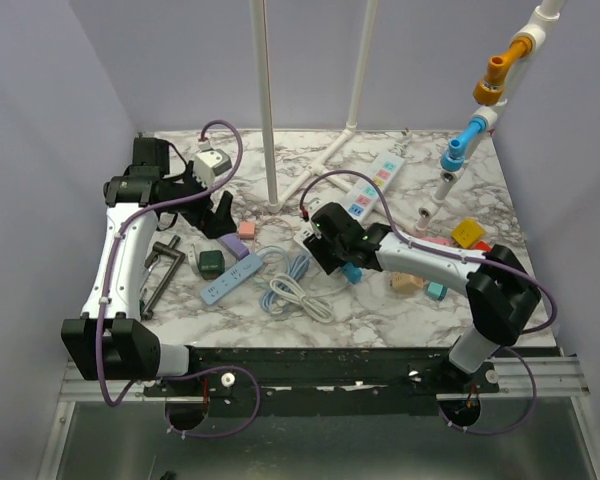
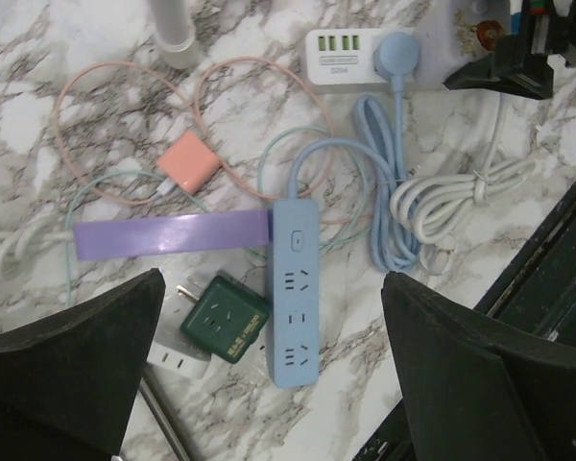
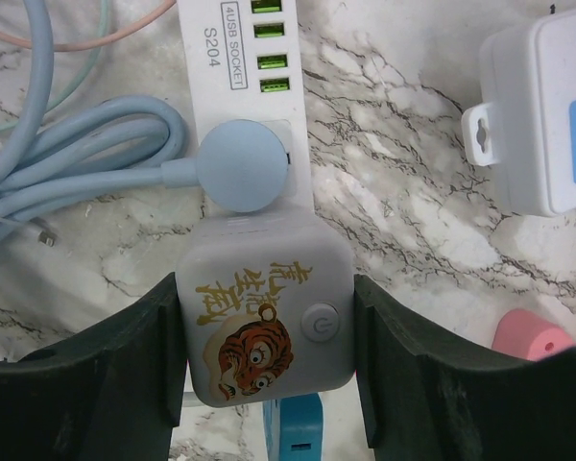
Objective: Pull the plug off the socket
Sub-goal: Remove the plug from the socket.
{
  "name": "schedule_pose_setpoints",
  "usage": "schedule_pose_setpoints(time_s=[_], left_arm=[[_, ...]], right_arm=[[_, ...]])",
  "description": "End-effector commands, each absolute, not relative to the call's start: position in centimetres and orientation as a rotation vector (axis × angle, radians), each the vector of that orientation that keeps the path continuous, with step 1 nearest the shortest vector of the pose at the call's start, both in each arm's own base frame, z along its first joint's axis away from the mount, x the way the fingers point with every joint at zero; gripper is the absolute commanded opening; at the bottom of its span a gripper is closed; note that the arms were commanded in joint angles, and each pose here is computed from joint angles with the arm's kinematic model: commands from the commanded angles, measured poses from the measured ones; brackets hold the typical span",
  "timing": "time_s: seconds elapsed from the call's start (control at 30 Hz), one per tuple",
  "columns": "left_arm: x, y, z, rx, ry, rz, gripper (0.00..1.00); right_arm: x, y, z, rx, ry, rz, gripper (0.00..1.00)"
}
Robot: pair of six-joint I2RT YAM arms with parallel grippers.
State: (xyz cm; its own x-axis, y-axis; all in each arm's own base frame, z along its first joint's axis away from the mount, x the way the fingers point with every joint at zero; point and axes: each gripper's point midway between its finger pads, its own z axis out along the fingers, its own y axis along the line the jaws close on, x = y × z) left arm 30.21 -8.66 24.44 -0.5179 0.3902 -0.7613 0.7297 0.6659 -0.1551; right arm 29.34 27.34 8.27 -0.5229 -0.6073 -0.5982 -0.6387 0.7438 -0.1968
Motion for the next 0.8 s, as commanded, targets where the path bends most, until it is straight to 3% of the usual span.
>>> schedule_pose_setpoints(time_s=[0.0, 0.27, 0.57, 0.77], left_arm=[[28.7, -12.3, 24.4, 1.08, 2.017, -0.674, 0.98], [27.7, -17.0, 22.5, 1.217, 1.919, -0.83, 0.98], [31.0, -20.0, 21.3, 0.838, 2.085, -1.091, 0.98], [31.4, -21.9, 17.9, 0.769, 2.235, -1.191, 0.98]], right_arm=[[30.0, 28.5, 13.8, -0.886, 2.133, 0.151, 0.01], [28.0, 28.4, 17.9, -0.86, 1.987, 0.318, 0.01], [26.7, 27.9, 18.7, -0.856, 1.931, 0.382, 0.01], [26.1, 27.9, 19.3, -0.866, 1.887, 0.411, 0.01]])
